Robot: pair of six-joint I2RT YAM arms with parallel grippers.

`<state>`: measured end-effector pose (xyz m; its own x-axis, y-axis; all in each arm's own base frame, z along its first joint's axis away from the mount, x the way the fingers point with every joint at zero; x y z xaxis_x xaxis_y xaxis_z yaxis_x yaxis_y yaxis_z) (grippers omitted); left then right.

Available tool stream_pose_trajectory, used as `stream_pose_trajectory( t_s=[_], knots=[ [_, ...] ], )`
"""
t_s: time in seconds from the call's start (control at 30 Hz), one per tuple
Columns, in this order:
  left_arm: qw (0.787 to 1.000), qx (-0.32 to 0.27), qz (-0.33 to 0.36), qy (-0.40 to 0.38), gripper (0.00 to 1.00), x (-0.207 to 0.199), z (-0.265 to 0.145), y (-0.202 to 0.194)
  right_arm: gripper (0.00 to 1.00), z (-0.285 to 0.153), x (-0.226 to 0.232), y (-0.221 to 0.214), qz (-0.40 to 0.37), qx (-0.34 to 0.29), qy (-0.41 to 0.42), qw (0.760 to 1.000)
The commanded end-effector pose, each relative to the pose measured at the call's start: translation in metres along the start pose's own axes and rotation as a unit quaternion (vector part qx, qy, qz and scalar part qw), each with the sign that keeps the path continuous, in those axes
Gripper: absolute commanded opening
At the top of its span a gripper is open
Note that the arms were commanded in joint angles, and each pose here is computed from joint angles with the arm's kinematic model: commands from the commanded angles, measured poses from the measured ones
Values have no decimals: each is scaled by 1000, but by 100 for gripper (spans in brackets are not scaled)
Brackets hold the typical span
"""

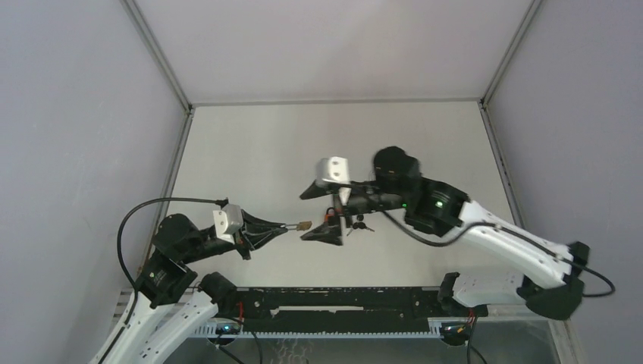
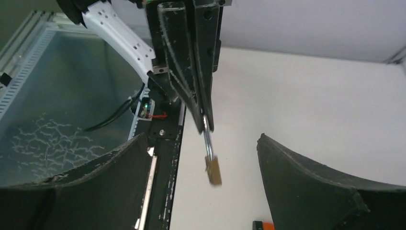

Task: Lock with the key
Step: Place the lock at the center of the board.

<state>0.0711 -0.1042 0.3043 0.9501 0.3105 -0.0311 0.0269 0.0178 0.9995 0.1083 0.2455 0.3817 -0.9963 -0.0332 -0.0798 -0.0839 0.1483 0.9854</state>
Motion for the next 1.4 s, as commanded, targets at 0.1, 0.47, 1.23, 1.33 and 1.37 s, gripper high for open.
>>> stream_pose_trajectory(
  t_s=[0.1, 0.47, 1.23, 1.33, 1.37],
  knots=[
    [999, 7, 28, -21, 0, 0, 2, 1, 82, 44, -13, -16, 9, 145, 37, 989],
    [999, 8, 26, -27, 0, -1, 3, 3, 13, 54, -15, -39, 31, 157, 46, 986],
    [717, -207, -409, 526, 100, 80, -29, -105, 0, -155, -89, -241, 589, 33, -429, 683],
    [666, -246, -471, 524, 100, 86, -33, -125, 0, -177, -93, -267, 612, 26, -458, 644],
    [657, -254, -474, 528, 100, 87, -36, -127, 0, -180, -93, -275, 622, 33, -458, 634]
  ],
)
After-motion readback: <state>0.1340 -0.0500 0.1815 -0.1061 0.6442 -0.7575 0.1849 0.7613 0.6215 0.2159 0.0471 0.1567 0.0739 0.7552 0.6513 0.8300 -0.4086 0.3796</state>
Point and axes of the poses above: each gripper's point midway between its finger pads, its own z axis out along the fingers, its own x axis along the line the jaws close on, y = z × x, the point moved 10 cm from there along -z, back along the fingers, and after that the axes turned 2 degrees about -z, right-handed, at the moved point
